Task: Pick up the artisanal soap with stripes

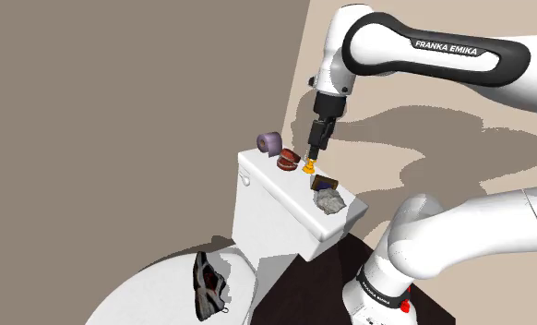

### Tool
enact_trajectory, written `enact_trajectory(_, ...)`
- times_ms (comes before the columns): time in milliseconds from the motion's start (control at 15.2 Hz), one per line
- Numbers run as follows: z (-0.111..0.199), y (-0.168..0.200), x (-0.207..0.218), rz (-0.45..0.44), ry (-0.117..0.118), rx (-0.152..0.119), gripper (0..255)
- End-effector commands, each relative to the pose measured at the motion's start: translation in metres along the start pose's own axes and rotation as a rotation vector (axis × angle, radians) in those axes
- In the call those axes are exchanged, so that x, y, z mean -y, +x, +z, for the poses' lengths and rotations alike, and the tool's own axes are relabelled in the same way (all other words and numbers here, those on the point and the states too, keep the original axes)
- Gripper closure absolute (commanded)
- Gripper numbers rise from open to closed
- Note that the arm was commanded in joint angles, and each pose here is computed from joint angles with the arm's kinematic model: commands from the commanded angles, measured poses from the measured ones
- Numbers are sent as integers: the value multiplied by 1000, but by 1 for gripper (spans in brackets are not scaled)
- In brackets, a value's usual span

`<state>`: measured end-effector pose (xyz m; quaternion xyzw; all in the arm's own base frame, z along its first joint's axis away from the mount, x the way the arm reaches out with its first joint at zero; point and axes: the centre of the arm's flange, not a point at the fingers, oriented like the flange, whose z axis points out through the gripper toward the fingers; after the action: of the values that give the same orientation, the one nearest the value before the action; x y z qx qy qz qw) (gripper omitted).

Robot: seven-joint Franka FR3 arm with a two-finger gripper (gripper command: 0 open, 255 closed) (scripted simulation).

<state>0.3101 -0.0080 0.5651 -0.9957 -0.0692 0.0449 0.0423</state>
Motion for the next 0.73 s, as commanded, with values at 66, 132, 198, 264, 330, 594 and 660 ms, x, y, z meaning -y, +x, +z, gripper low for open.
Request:
enact_trajectory(66, 9, 0, -9, -2, -4, -2, 0)
enact_trajectory(132, 17, 0, -19, -5, -8, -4, 0)
enact_trajectory(198, 26, 0, -28, -7, -13, -6, 0)
enact_trajectory(264, 34, 0, -38, -10, -17, -9, 0)
enact_trajectory(330, 42, 0, -47, -12, -21, -11, 0)
enact_trajectory(594, 75, 1, -86, -22, -38, -19, 0)
enact_trajectory(660, 84, 1, -96, -24, -42, -21, 0)
